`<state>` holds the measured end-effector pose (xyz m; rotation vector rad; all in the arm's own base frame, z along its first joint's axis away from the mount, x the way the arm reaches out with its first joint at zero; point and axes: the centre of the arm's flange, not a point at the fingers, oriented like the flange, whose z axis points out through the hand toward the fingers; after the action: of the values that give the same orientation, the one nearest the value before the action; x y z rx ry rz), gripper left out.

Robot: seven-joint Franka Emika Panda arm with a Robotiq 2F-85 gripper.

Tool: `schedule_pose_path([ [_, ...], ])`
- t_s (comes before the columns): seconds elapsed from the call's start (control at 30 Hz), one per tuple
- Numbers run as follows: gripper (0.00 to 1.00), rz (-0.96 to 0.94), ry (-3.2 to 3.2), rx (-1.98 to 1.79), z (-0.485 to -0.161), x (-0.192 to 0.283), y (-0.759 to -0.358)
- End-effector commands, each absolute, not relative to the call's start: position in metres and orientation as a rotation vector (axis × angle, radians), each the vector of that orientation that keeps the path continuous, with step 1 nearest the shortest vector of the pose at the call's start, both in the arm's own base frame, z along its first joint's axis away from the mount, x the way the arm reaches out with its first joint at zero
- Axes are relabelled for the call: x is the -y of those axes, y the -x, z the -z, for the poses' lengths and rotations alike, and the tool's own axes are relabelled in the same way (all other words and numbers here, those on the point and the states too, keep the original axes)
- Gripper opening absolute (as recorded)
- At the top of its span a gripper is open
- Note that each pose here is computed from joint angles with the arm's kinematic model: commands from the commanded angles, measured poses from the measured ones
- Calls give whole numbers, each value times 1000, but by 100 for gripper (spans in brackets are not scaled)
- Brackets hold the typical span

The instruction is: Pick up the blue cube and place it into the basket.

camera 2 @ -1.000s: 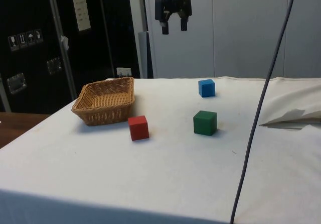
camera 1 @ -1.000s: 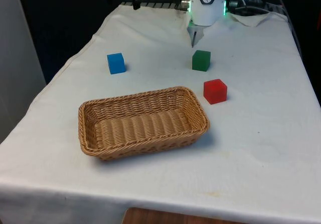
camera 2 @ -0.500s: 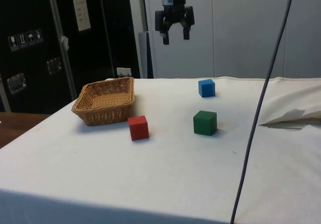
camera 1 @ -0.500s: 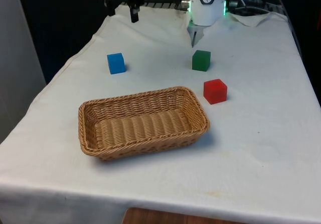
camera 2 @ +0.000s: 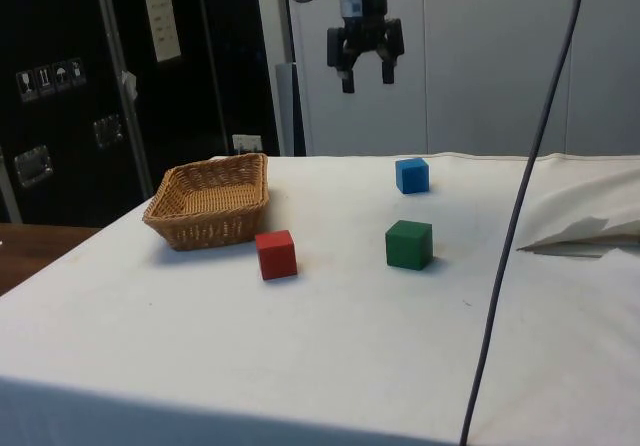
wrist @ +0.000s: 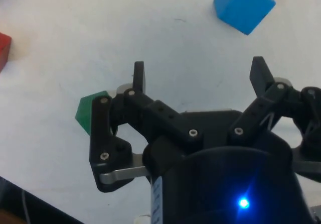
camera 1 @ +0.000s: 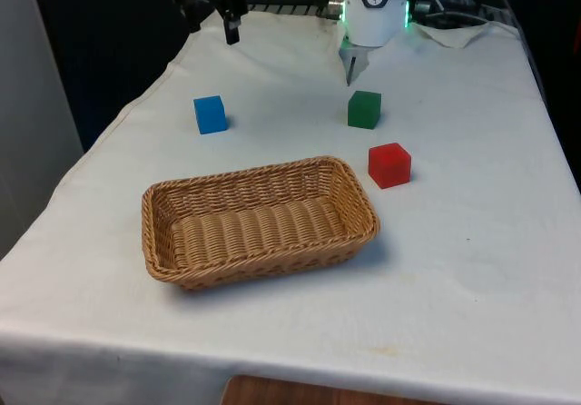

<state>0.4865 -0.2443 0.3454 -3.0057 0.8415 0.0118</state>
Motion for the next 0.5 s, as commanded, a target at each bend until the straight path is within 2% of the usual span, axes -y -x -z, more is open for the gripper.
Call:
schedule_pose_path([
  [0.0, 100, 9, 2995, -839, -345, 248, -482],
  [0.47, 100, -18, 2971, -940, -332, 256, -473],
])
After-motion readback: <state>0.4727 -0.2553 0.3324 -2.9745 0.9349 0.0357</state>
